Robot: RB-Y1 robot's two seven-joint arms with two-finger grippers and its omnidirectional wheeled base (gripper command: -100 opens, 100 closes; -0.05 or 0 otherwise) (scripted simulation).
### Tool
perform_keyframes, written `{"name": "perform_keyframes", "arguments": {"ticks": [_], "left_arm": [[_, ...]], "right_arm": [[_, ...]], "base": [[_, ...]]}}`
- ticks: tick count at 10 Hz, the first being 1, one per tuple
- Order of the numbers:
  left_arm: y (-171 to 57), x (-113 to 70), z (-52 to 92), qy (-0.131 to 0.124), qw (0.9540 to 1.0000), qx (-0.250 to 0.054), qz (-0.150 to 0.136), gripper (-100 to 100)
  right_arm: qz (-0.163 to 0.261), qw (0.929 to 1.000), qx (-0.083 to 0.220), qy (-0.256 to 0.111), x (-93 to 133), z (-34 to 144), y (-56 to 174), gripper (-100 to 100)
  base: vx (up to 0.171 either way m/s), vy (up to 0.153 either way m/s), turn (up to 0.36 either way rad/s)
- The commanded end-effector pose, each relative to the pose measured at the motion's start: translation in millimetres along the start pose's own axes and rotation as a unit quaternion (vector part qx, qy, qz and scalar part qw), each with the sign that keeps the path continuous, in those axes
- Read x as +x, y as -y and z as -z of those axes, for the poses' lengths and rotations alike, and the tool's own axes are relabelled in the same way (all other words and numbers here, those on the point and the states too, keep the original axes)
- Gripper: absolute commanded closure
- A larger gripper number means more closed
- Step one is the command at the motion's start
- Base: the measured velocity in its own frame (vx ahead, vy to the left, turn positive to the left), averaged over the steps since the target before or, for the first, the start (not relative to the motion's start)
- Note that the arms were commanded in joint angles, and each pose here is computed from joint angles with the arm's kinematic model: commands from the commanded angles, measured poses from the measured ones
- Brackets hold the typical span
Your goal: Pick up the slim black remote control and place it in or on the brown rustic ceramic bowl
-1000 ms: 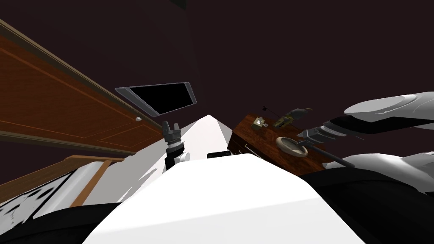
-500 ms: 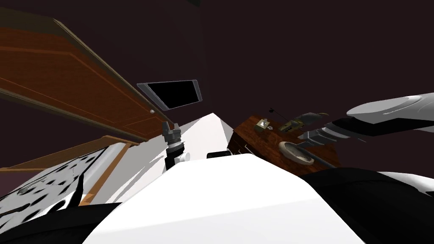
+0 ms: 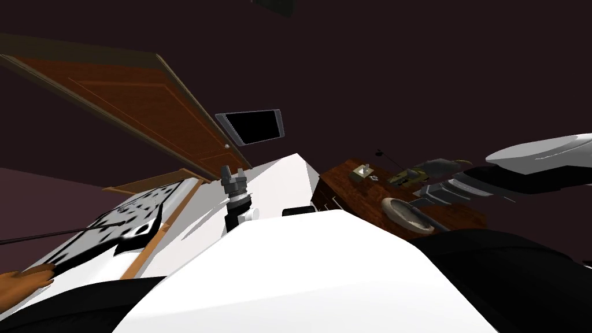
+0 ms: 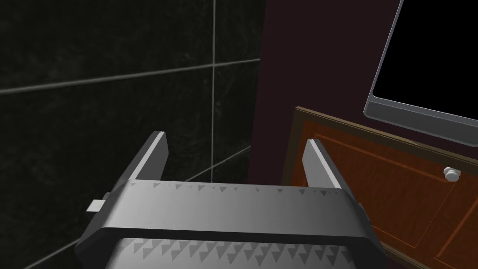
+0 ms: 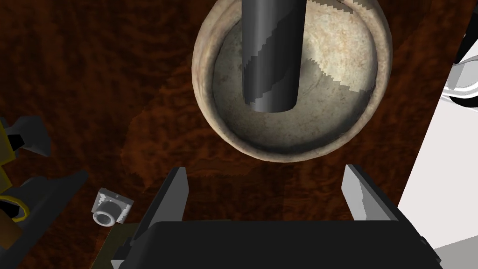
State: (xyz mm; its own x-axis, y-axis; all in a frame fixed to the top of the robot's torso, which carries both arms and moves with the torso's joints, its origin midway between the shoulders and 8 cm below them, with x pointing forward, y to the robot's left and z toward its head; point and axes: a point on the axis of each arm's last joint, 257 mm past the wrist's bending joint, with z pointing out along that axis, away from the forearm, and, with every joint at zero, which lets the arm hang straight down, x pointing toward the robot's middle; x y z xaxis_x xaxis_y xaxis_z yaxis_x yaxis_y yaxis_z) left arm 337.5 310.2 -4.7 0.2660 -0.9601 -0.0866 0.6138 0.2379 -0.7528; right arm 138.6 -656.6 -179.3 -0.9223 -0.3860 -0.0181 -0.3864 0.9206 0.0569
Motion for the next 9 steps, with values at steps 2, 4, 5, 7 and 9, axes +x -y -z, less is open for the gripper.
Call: {"name": "perform_keyframes", "arguments": {"ticks": [2, 4, 5, 7, 9], "left_arm": [[0.1, 0.1, -0.2, 0.0, 1.0, 0.0, 0.0, 0], [0.0, 0.0, -0.1, 0.0, 1.0, 0.0, 0.0, 0], [0.0, 0.0, 0.0, 0.0, 1.0, 0.0, 0.0, 0], [0.1, 0.1, -0.1, 0.0, 1.0, 0.0, 0.0, 0], [0.1, 0.1, -0.1, 0.0, 1.0, 0.0, 0.0, 0]], "right_arm": [[-0.042, 0.9991, -0.01, 0.002, 8.9, 0.1, -9.9, -100], [-0.063, 0.9979, -0.014, -0.005, 24.5, -1.8, -13.7, -100], [-0.086, 0.9961, -0.017, 0.001, 21.5, 1.6, -19.5, -100], [-0.122, 0.9923, -0.021, -0.003, 40.6, 0.2, -24.2, -100], [-0.162, 0.9865, -0.023, 0.001, 46.2, 4.1, -31.0, -100]], "base": [[-0.187, -0.081, 0.409], [-0.088, -0.059, 0.237], [-0.162, -0.084, 0.302], [-0.199, -0.076, 0.409], [-0.251, -0.043, 0.427]]}}
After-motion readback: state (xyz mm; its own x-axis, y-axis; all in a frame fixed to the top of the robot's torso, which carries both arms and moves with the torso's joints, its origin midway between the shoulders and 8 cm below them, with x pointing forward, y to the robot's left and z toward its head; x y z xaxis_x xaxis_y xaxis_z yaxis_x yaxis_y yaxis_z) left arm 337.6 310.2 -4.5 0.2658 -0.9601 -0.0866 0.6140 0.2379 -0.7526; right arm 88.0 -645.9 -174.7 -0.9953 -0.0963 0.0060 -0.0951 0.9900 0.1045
